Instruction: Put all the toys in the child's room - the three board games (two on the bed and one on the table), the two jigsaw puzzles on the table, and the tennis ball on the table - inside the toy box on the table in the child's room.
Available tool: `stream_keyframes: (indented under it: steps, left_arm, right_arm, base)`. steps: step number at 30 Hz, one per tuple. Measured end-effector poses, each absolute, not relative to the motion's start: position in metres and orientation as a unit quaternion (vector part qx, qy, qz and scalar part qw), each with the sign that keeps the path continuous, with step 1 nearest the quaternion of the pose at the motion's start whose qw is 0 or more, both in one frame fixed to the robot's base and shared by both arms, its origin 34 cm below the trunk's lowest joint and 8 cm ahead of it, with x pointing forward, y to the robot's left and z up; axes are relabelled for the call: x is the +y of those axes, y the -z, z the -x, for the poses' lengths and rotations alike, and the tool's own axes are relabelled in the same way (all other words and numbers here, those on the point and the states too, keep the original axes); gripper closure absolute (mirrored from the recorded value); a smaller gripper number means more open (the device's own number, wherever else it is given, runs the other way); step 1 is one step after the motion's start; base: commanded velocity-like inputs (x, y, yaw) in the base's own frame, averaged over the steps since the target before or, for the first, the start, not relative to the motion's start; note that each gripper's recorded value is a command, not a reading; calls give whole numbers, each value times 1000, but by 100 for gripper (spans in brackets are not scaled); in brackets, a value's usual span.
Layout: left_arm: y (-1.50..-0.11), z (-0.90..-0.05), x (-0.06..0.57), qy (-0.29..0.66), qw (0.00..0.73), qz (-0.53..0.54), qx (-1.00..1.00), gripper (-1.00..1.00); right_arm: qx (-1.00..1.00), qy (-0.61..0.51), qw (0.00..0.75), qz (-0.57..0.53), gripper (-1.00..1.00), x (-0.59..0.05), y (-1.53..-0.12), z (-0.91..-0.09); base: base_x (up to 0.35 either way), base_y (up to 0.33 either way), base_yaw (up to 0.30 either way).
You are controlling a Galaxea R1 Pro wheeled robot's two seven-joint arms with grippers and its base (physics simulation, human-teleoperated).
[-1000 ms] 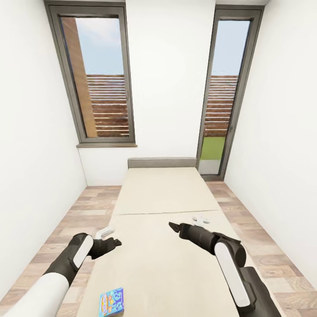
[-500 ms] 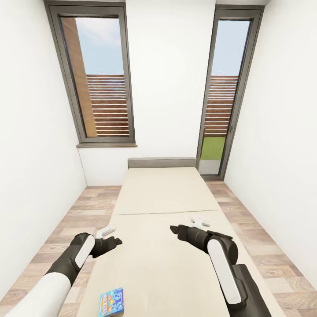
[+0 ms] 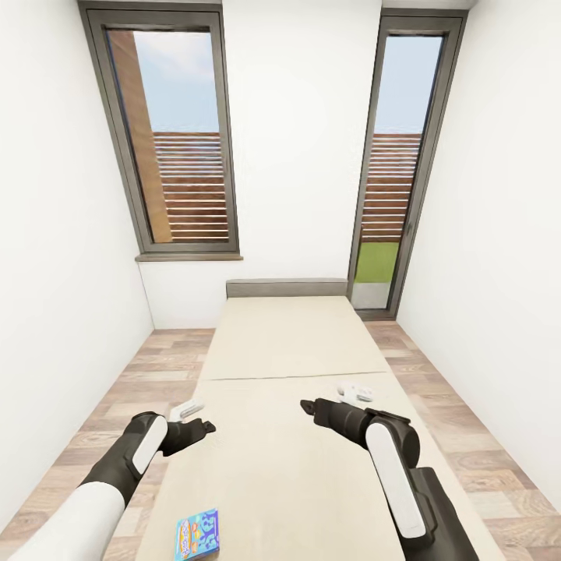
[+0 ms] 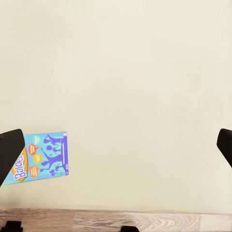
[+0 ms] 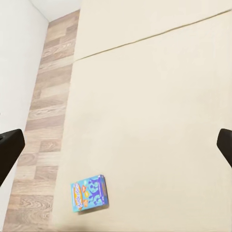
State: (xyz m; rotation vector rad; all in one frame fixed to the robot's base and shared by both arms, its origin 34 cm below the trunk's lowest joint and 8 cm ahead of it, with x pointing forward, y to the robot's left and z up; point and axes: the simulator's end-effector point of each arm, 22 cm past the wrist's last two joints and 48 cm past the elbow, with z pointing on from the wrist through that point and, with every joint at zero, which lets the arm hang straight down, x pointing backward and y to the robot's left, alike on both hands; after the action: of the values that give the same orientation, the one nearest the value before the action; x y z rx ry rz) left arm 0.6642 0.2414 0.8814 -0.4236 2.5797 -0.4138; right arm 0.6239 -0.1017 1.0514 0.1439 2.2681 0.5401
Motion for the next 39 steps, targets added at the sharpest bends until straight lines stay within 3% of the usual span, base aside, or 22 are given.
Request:
stream_keyframes:
  steps: [31,39]
  left_arm:
    - [-879,-666,248,141,249,151,946,-100]
    - [-872,-671,268,86,269,123,951,-100]
  right_arm:
    - [896,-216,384,-42,-100,-89,-1048,-620]
    - [899,-215,378,-43,-100,-90,-1041,-621]
  base:
    - [0,0,0]
    - [0,0,0]
